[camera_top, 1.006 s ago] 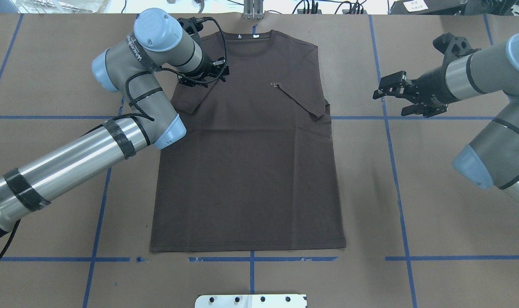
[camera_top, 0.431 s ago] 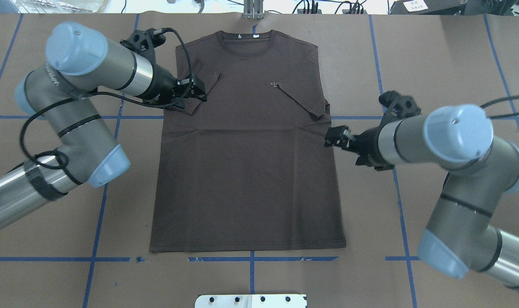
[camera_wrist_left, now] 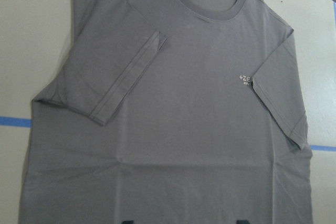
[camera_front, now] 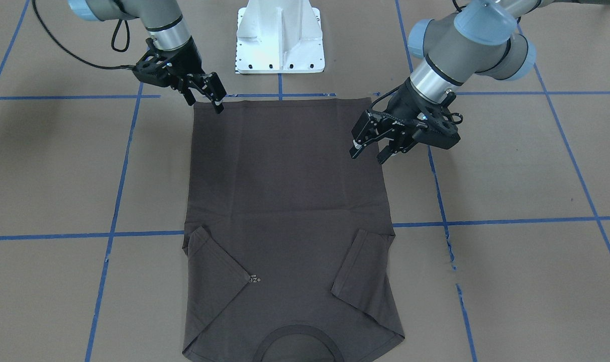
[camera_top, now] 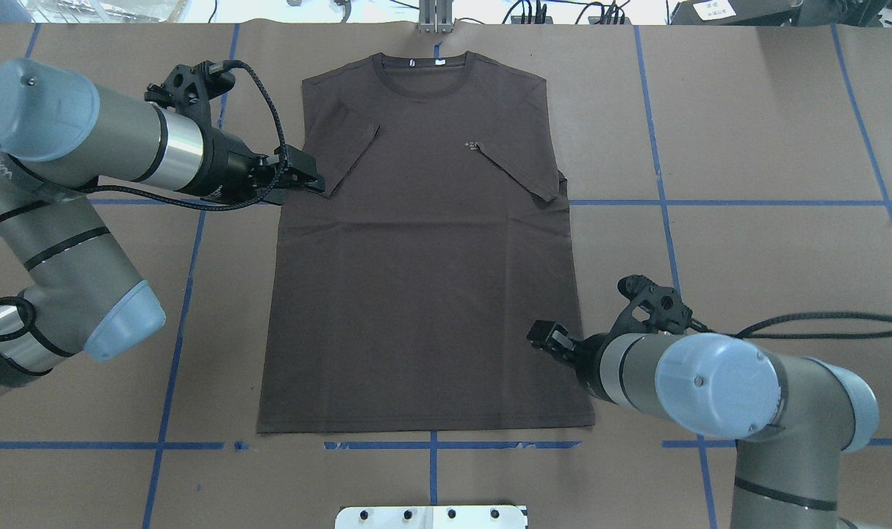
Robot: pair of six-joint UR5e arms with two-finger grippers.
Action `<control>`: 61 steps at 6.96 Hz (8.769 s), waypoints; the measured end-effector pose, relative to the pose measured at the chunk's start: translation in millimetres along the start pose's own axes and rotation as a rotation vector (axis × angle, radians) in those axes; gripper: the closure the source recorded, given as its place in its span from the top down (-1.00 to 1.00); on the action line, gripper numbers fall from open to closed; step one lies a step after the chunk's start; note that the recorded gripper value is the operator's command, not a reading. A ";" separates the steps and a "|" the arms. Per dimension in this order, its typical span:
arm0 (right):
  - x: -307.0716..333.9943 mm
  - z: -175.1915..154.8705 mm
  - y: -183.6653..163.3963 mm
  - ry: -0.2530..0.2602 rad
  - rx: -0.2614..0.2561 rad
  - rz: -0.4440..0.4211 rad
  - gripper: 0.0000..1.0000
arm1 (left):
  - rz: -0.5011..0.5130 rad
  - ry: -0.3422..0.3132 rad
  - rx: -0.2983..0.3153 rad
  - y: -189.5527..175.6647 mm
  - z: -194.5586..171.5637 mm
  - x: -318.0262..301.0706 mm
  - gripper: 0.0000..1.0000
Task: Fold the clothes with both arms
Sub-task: 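Move the right gripper to the hem corner nearest the robot while the left gripper follows, then grasp both hem corners nearest the robot with the left and right grippers, then lift the hem with both grippers and fold it toward the collar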
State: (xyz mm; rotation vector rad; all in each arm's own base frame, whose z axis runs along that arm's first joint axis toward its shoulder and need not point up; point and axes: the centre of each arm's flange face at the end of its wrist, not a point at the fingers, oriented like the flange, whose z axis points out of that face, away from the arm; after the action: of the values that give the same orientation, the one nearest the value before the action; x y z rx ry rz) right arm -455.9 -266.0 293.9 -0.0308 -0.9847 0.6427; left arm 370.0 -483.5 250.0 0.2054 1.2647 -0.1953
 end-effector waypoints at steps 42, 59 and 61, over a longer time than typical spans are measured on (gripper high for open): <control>50.2 18.7 56.4 0.166 0.051 0.013 -1.00 | -0.251 -0.424 -0.156 280.4 64.1 -89.1 -1.00; -115.3 66.0 -220.1 0.155 0.126 -0.137 -1.00 | -0.129 -0.274 0.293 -65.3 85.0 -25.9 -1.00; -143.9 98.0 -253.6 0.160 0.140 -0.117 -1.00 | -0.110 -0.263 0.333 -88.5 101.4 -31.0 -1.00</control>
State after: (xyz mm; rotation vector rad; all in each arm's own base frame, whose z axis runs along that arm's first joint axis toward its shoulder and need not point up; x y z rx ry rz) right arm -463.3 -572.7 317.2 0.0973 -0.7793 0.5905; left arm 431.7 -594.2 304.8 0.3834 0.9764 -0.5130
